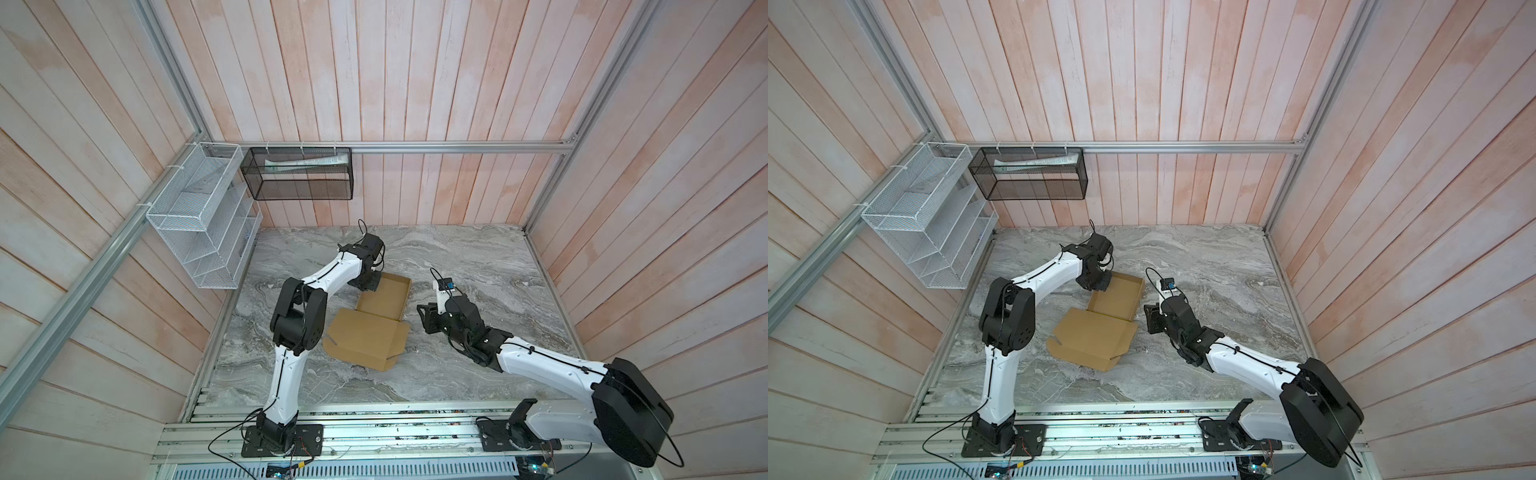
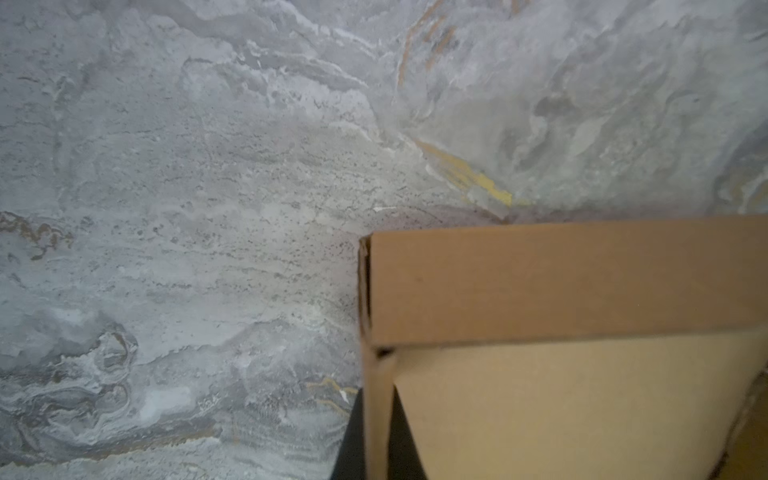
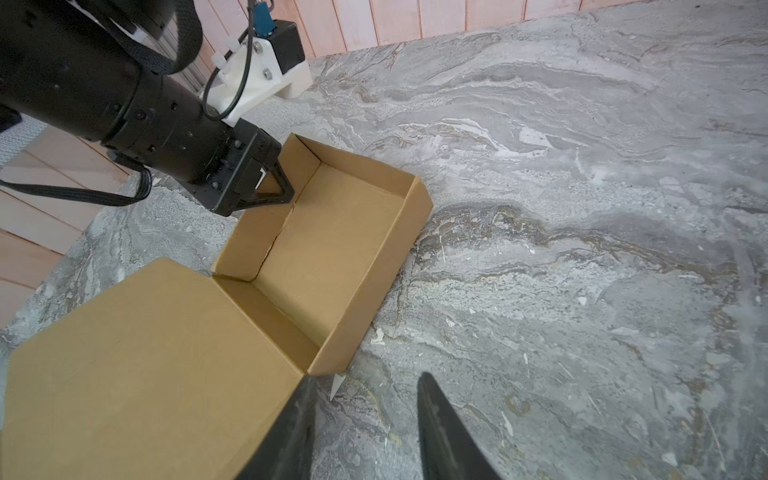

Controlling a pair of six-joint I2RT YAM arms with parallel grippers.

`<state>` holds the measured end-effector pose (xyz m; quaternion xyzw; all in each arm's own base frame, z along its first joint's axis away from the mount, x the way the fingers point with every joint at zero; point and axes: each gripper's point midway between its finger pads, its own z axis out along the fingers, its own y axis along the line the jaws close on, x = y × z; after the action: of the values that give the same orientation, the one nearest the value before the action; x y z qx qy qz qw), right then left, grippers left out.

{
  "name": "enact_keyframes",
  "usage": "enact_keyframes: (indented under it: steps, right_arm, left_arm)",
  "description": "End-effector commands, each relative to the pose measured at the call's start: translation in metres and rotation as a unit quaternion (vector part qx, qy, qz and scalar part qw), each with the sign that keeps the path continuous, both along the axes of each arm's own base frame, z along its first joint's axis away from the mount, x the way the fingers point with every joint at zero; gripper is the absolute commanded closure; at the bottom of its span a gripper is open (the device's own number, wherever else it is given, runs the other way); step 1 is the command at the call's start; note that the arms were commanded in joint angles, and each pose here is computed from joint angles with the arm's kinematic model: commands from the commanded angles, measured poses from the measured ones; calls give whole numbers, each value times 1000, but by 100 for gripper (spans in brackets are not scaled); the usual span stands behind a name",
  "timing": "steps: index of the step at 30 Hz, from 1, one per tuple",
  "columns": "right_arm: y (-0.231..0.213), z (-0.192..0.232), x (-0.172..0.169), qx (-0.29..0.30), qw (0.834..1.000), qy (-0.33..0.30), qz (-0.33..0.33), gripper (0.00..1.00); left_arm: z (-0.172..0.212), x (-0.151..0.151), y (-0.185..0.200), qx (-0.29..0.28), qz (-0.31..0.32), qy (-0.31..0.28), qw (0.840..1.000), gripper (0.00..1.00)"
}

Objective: Fold the paper box

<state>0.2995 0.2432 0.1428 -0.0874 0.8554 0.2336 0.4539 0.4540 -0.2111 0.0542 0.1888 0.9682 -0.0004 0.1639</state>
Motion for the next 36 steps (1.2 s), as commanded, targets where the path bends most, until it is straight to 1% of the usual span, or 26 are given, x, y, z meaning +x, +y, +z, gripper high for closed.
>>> enact_keyframes:
  steps: [1,4,10,13,17,23,31,36]
  right_arm:
    - [2,-3,1,9,1000,5,2,59]
    - [3,-4,2,8,1000,8,3,59]
    - [4,-8,3,9,1000,13,3,59]
    - [5,-9,3,9,1000,14,5,59]
    - [8,-12,3,10,1000,18,9,59]
    - [12,-14,3,10,999,28,18,59]
    - [11,-8,2,9,999,29,17,59]
    - [12,-3,3,3,999,32,19,59]
  left_arm:
    - [-34,-11,14,37,-6,40,998,98]
    - [-35,-9,13,38,-7,39,998,94]
    - [-37,-7,13,38,-8,40,998,89]
    - [-40,-6,12,38,-5,41,998,82]
    - [-39,-2,11,36,-2,37,999,76]
    - [-23,8,6,26,0,20,999,70]
    - [1,21,2,8,9,-3,1000,59]
    - [21,29,1,-16,22,-19,999,58]
